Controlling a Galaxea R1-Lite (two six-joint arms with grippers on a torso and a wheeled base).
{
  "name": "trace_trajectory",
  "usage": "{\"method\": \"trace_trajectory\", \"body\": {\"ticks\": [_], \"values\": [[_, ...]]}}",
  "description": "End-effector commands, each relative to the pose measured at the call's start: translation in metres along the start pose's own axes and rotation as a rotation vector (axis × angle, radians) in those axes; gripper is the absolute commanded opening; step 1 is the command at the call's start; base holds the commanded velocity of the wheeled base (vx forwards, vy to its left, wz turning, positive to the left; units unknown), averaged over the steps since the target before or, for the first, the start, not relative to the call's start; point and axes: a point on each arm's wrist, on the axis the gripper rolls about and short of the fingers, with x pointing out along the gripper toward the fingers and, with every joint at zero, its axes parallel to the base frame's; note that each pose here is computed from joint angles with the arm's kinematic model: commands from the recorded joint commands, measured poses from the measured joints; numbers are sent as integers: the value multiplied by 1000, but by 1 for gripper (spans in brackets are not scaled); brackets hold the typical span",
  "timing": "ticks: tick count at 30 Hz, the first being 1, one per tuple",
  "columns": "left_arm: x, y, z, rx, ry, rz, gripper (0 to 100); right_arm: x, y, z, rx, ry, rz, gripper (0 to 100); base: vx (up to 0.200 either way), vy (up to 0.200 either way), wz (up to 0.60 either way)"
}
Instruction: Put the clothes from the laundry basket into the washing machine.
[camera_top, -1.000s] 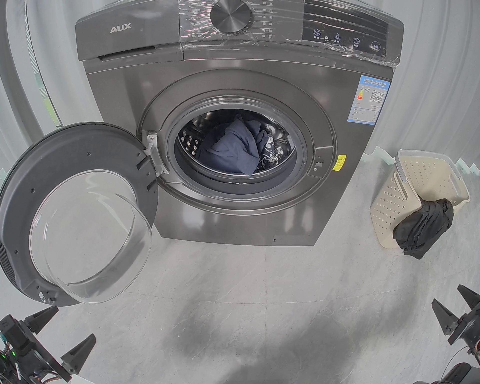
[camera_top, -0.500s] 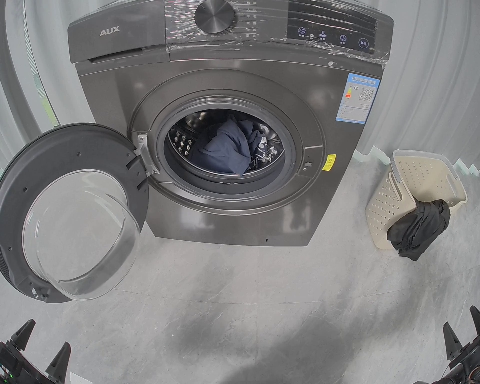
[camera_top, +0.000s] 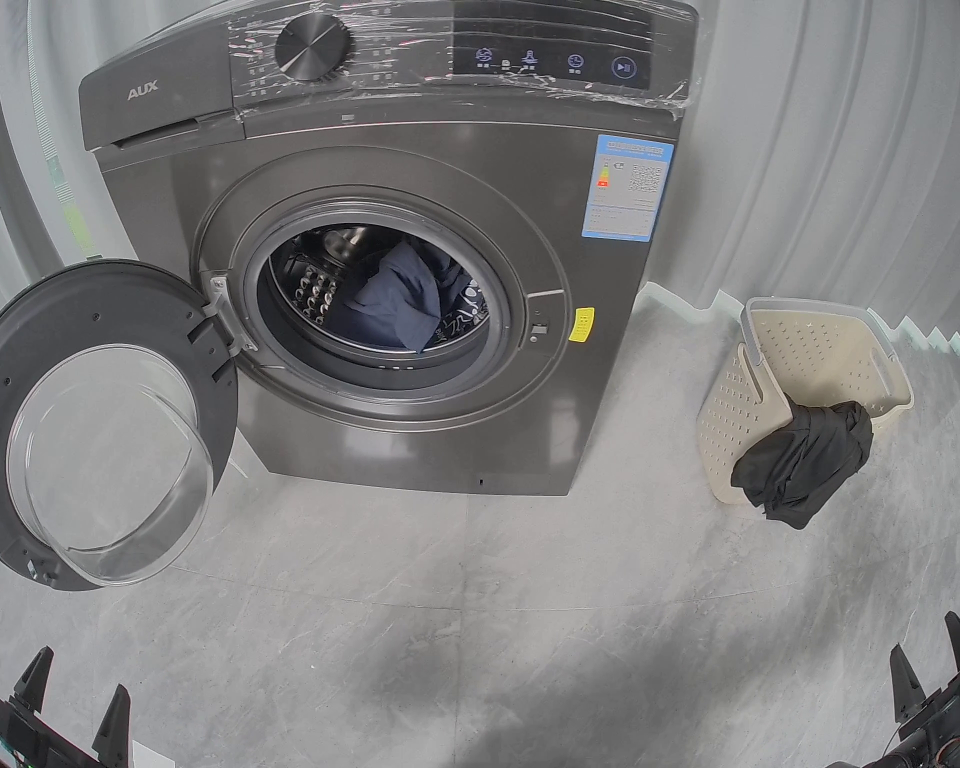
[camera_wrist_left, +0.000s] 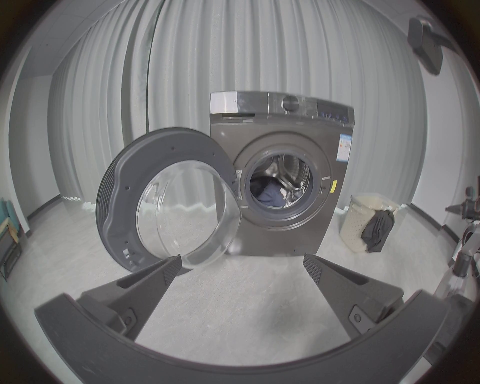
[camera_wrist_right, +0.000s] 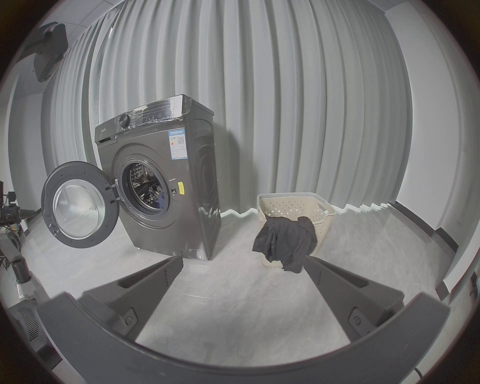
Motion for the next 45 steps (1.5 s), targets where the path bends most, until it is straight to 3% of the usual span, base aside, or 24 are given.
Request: {"method": "trace_trajectory", "body": {"ticks": [1, 5, 15, 32, 38, 45], "values": [[-1, 0, -5, 11, 2, 12, 100, 0, 0, -5, -8, 6, 3, 100, 0, -200, 0], [-1, 0, -5, 14, -4, 4, 100, 0, 0, -5, -7, 3, 9, 100, 0, -200, 0], [0, 0, -5, -3, -2, 3, 100, 0, 0, -5, -8, 3, 7, 100, 0, 0, 0], [0, 0, -5, 0, -2, 3, 100, 0, 0, -5, -10, 4, 7, 100, 0, -200, 0], [0, 0, -5, 0, -2, 3, 100, 0, 0, -5, -10, 3, 7, 100, 0, 0, 0], [-1, 0, -5, -5, -4, 1, 100, 0, 0, -5, -8, 5, 9, 100, 200, 0, 0]]}}
